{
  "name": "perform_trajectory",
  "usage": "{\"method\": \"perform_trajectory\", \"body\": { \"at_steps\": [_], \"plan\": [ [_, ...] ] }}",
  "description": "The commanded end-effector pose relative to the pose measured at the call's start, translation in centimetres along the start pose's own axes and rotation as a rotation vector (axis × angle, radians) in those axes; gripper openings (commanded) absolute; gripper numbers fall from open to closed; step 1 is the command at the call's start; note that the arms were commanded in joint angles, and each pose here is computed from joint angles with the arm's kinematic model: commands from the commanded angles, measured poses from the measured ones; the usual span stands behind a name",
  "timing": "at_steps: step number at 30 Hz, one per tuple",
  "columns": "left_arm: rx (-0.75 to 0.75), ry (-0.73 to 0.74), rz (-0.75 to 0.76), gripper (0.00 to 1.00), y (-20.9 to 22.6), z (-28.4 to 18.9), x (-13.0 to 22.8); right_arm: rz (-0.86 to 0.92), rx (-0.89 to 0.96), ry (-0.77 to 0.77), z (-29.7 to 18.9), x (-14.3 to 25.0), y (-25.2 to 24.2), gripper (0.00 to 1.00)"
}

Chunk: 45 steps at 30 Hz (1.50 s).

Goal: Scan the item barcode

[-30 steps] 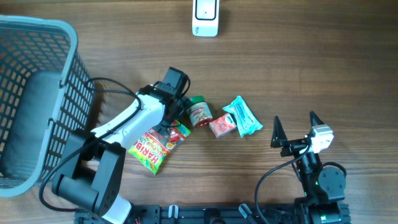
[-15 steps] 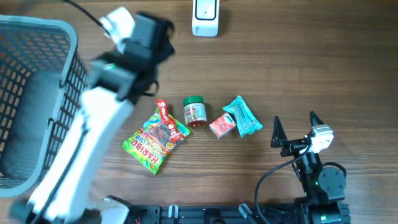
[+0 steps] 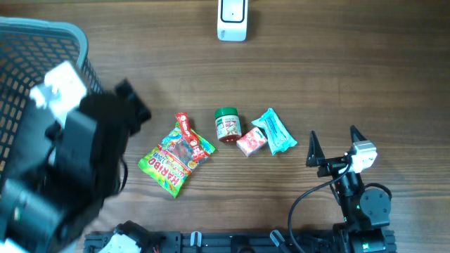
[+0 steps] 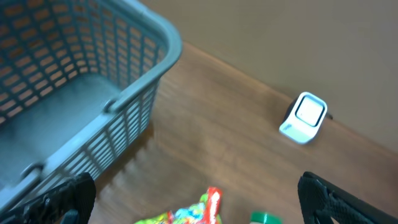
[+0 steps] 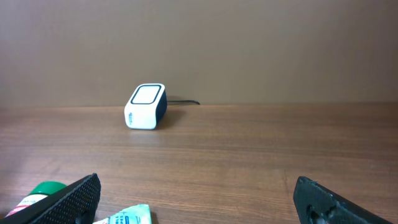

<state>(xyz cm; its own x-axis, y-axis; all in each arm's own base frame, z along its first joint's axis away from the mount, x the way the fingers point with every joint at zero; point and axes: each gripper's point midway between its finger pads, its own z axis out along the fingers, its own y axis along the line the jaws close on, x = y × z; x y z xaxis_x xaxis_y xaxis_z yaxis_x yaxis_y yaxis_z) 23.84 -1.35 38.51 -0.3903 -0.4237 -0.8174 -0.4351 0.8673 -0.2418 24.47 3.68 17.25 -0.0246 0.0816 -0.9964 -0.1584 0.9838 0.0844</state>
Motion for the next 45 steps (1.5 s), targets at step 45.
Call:
{"method": "perform_trajectory", "body": {
  "at_steps": [45],
  "plan": [
    [0.258,-0.149,0.404,1.00,-2.7,7.3,13.8,-0.006,-0.012,-0.002,0.0,0.0,0.2,1.00]
  ]
}}
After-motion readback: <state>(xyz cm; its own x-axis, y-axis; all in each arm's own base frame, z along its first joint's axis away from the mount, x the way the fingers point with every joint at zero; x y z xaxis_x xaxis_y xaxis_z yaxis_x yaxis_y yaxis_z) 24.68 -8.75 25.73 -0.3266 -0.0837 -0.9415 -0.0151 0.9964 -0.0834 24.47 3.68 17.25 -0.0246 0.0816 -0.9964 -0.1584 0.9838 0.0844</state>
